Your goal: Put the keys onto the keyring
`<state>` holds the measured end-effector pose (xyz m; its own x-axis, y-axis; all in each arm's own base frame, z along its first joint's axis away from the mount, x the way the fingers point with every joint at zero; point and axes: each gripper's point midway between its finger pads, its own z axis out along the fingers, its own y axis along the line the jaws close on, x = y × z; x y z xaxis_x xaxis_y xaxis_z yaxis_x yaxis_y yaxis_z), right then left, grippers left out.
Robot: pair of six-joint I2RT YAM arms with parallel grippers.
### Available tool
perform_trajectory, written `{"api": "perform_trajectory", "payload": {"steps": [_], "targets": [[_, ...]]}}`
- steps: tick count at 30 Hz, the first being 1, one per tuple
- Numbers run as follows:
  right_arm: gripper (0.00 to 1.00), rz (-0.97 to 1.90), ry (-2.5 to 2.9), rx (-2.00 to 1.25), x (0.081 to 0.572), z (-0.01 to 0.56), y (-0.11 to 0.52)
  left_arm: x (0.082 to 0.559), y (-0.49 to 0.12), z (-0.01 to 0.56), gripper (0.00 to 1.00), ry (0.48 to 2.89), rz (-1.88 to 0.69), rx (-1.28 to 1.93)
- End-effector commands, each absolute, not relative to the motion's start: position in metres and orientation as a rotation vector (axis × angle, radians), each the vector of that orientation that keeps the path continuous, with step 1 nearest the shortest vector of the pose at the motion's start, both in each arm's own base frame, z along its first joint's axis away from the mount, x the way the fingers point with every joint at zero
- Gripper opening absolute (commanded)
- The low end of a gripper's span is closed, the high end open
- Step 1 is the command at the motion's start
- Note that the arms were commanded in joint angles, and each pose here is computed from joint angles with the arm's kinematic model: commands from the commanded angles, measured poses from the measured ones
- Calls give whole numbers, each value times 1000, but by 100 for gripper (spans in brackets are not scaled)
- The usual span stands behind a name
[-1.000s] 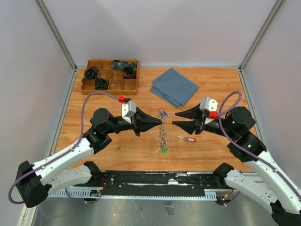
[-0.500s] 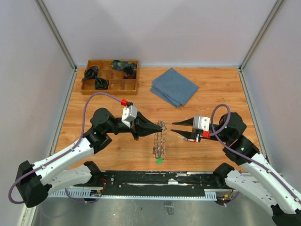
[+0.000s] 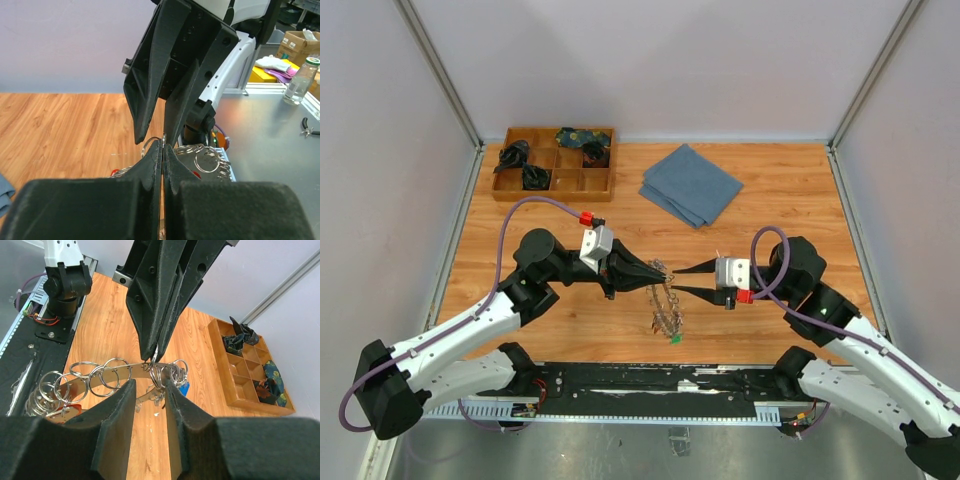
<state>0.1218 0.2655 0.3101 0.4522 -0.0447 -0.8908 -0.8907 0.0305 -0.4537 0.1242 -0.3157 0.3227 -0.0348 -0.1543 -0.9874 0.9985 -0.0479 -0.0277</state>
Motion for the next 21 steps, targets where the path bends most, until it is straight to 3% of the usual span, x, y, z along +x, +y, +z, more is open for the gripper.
{"api": "perform_trajectory", "payload": {"steps": [1, 6, 12, 21], "targets": [[31, 766, 815, -1402, 121, 325, 270, 117, -314, 354, 1, 969, -1337, 1115], [28, 767, 813, -1415, 120, 324, 273, 116, -314, 354, 1, 967, -1341, 1122], [10, 778, 809, -1418, 117, 325, 274, 115, -314, 354, 0, 967, -1342, 1125], [15, 802, 774, -1401, 111, 332, 276, 115, -314, 353, 1, 971, -1345, 1127]]}}
